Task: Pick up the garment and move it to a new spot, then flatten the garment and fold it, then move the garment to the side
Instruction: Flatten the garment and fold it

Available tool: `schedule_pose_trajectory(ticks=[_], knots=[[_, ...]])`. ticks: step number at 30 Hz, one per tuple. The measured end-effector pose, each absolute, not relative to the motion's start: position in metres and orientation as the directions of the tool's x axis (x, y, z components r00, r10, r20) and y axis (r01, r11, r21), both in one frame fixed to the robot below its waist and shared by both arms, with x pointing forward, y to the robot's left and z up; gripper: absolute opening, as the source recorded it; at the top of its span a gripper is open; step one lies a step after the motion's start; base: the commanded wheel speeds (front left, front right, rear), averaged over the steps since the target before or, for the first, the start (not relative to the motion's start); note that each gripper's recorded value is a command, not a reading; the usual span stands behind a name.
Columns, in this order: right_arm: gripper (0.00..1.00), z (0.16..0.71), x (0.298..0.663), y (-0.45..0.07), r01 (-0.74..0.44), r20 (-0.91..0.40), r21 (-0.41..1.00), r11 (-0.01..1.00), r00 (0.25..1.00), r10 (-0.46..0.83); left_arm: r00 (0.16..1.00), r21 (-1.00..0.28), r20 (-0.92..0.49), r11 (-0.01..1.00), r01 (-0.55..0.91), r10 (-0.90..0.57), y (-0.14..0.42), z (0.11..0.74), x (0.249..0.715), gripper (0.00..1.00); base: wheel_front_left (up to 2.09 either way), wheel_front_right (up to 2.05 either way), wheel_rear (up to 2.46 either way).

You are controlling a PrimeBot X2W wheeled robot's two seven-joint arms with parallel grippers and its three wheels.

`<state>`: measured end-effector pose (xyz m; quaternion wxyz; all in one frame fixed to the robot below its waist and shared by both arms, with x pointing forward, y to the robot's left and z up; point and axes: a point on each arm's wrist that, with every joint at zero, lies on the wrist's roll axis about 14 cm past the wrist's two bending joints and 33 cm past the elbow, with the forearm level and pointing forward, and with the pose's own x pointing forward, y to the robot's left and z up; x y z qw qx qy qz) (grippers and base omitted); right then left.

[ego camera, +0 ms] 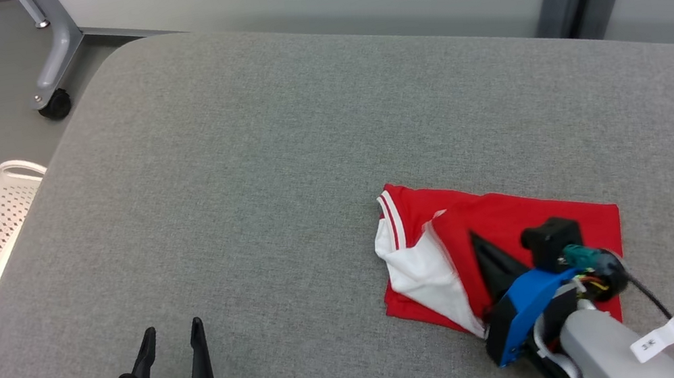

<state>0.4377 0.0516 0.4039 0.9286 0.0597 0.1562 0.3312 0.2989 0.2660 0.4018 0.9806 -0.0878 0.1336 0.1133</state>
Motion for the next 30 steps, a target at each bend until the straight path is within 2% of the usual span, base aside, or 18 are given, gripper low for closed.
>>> schedule_pose_trajectory(ticks=[5, 8, 13, 19, 20, 21, 27, 30], knots=[[0.00, 0.431, 0.408, 0.089, -0.711, -0.157, 0.237, 0.662, 0.645, 0.748, 0.945, -0.151, -0.272, 0.962, -0.226, 0.179, 0.262, 0.403, 0.309, 1.00, 0.00, 0.00, 0.00], [0.00, 0.439, 0.399, 0.089, -0.719, -0.132, 0.252, 0.648, 0.638, 0.759, 0.956, -0.160, -0.259, 0.969, -0.187, 0.142, 0.251, 0.406, 0.320, 1.00, 0.00, 0.00, 0.00], [0.00, 0.455, 0.419, 0.053, -0.641, -0.086, 0.240, 0.729, 0.734, 0.674, 0.969, -0.166, -0.237, 0.980, -0.108, 0.067, 0.229, 0.410, 0.340, 1.00, 0.00, 0.00, 0.00], [0.01, 0.459, 0.440, -0.036, -0.422, -0.075, 0.208, 0.883, 0.893, 0.444, 0.975, -0.165, -0.221, 0.985, -0.041, 0.004, 0.209, 0.412, 0.357, 1.00, 0.00, 0.00, 0.00], [0.42, 0.460, 0.439, -0.051, -0.383, -0.075, 0.203, 0.901, 0.911, 0.405, 0.975, -0.165, -0.221, 0.986, -0.035, -0.002, 0.207, 0.412, 0.359, 1.00, 0.00, 0.00, 0.00], [1.00, 0.459, 0.439, -0.066, -0.344, -0.076, 0.198, 0.918, 0.928, 0.364, 0.975, -0.166, -0.220, 0.986, -0.029, -0.009, 0.204, 0.412, 0.360, 1.00, 0.00, 0.00, 0.00], [1.00, 0.453, 0.420, -0.131, -0.163, -0.097, 0.191, 0.968, 0.978, 0.184, 0.976, -0.165, -0.213, 0.986, 0.012, -0.048, 0.189, 0.413, 0.365, 1.00, 0.00, 0.00, 0.00], [1.00, 0.453, 0.409, -0.149, -0.114, -0.098, 0.187, 0.976, 0.986, 0.134, 0.976, -0.154, -0.209, 0.988, 0.028, -0.060, 0.185, 0.414, 0.365, 1.00, 0.00, 0.00, 0.00]])
